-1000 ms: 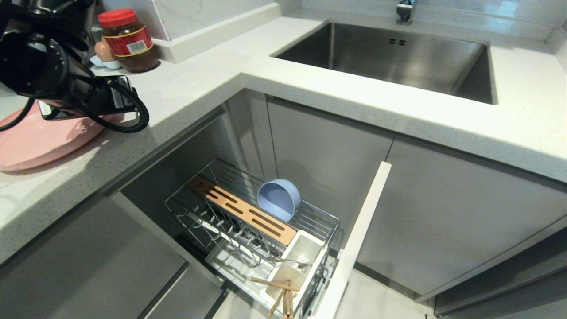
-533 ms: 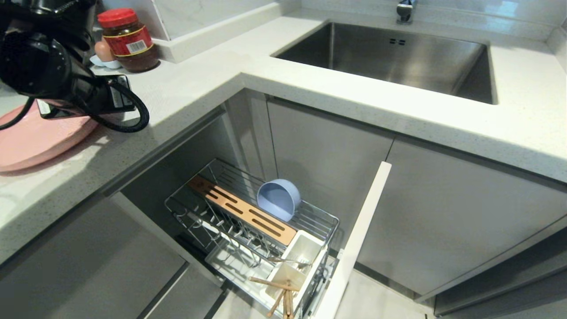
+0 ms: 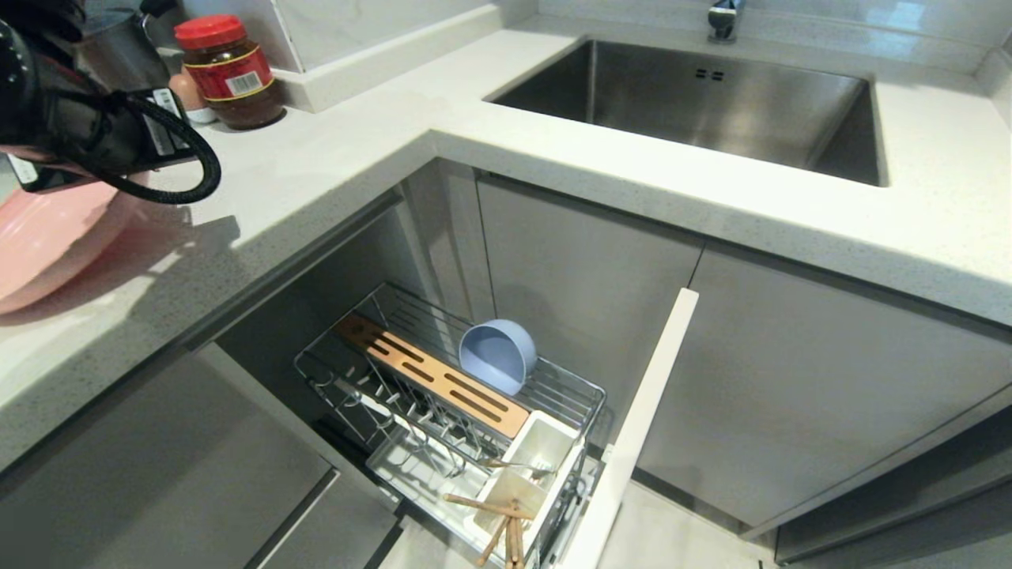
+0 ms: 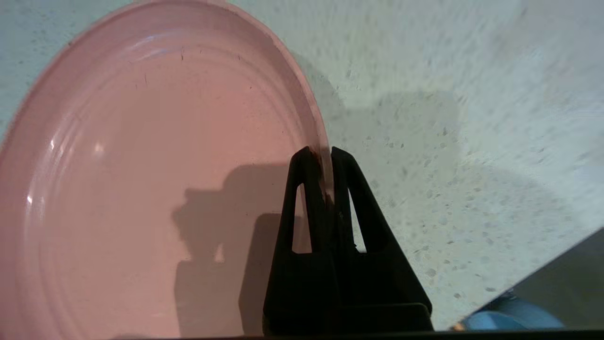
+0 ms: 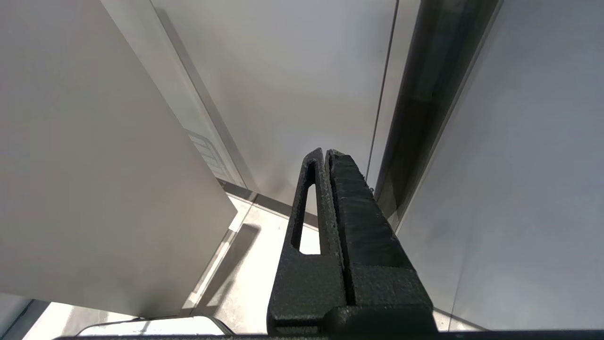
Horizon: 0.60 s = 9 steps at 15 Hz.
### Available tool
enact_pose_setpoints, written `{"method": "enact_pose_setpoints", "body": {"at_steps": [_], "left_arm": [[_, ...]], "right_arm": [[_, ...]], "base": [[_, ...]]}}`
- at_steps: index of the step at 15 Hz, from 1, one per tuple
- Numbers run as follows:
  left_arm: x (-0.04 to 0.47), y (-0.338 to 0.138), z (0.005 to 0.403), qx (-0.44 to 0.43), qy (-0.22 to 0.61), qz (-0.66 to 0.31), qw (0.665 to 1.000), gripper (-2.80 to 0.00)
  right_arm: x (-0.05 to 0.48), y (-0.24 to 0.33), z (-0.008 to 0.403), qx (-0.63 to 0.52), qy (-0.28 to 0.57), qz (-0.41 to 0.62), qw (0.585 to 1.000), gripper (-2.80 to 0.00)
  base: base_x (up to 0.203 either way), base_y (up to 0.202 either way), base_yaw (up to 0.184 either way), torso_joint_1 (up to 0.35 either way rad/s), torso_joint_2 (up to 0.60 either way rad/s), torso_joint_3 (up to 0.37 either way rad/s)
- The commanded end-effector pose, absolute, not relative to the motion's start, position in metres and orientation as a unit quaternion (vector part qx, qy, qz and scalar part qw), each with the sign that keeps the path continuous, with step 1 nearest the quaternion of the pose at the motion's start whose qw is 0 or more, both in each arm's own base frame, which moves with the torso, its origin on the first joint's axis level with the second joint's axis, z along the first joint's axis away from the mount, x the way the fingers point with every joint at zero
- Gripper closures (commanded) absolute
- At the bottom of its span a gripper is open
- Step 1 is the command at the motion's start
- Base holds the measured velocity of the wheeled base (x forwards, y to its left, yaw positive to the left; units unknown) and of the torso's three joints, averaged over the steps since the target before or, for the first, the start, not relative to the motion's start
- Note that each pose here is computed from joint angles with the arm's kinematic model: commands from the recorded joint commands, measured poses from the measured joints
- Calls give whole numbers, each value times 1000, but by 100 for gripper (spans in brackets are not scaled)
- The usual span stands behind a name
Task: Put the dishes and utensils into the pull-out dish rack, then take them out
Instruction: Pick up the bowl and place it in the cupboard
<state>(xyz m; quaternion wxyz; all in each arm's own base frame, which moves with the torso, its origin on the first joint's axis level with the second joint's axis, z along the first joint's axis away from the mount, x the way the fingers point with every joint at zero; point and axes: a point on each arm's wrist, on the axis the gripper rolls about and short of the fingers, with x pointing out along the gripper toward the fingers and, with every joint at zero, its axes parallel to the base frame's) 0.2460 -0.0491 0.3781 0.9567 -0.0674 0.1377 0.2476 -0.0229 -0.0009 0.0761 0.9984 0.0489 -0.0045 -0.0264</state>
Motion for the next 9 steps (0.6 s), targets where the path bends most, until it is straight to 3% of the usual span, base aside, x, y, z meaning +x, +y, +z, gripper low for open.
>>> {"method": "enact_pose_setpoints", "body": {"at_steps": [1, 5, 9], "left_arm": [[220, -42, 402, -104, 75, 242, 962, 0], [198, -46, 442, -185, -71, 197, 960, 0], [181, -70, 456, -221, -107, 132, 960, 0]], "right_arm": [[-23, -1, 76, 49, -6, -27, 998, 0], [-23, -1, 76, 49, -6, -27, 998, 0], [-23, -1, 76, 49, -6, -27, 998, 0]], "base": [[0, 0, 0, 0, 0, 0], [0, 0, 0, 0, 0, 0], [0, 0, 0, 0, 0, 0]]}}
